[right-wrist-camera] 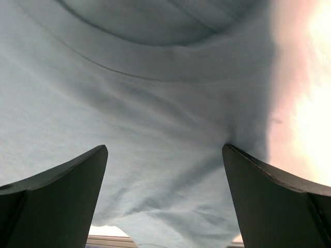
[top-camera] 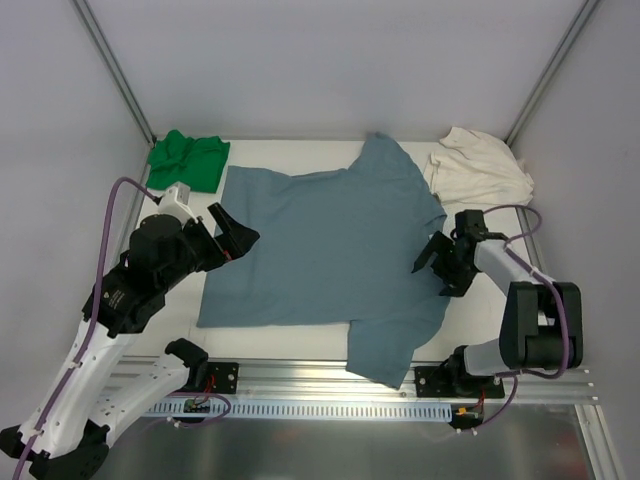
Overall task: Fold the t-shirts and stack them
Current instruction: Flatten out the tshirt
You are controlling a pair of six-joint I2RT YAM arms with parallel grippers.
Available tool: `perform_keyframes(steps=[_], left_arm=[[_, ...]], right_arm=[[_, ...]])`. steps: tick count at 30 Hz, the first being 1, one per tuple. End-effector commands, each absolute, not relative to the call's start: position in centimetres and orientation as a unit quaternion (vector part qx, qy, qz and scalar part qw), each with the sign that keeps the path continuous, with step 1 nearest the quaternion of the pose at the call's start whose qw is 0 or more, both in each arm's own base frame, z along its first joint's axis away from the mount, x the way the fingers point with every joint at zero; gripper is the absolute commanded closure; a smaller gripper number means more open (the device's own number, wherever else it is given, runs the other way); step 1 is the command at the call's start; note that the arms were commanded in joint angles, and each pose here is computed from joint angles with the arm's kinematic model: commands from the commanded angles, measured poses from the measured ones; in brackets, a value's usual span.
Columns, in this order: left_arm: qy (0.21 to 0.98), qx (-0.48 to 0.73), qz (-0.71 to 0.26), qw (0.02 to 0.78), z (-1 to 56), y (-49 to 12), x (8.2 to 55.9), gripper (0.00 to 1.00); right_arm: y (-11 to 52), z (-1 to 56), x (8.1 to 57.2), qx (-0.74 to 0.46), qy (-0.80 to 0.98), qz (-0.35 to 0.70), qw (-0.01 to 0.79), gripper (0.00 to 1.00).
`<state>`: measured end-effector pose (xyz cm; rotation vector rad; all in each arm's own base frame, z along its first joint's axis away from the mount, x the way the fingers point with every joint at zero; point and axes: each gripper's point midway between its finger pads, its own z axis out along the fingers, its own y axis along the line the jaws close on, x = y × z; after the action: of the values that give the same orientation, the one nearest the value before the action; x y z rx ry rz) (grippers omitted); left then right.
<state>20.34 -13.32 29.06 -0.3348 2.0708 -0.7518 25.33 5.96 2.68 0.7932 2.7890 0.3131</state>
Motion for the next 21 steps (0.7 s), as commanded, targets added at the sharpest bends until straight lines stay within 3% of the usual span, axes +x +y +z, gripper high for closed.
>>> perform_keyframes(steps=[1, 8, 13, 21], left_arm=[[0.827, -0.127, -0.289, 0.466, 30.7, -12.3, 19.9, 0.01], [0.82, -0.134, -0.283, 0.479, 31.7, -11.5, 19.6, 0.01], [0.821, -0.135, -0.286, 0.475, 31.2, -11.8, 19.7, 0.01], [0.818, -0.105, -0.323, 0.464, 29.0, -14.2, 20.6, 0.01]], right_arm=[[5.6, 4.3, 23.7, 0.311, 0.935, 0.129, 0.115, 0.0], [4.3, 7.6, 22.5, 0.328, 0.922, 0.126, 0.16, 0.01], [5.9, 11.1, 23.8, 0.291, 0.917, 0.189, 0.199, 0.0], [9.8, 17.2, 32.7, 0.198, 0.915, 0.271, 0.222, 0.0]])
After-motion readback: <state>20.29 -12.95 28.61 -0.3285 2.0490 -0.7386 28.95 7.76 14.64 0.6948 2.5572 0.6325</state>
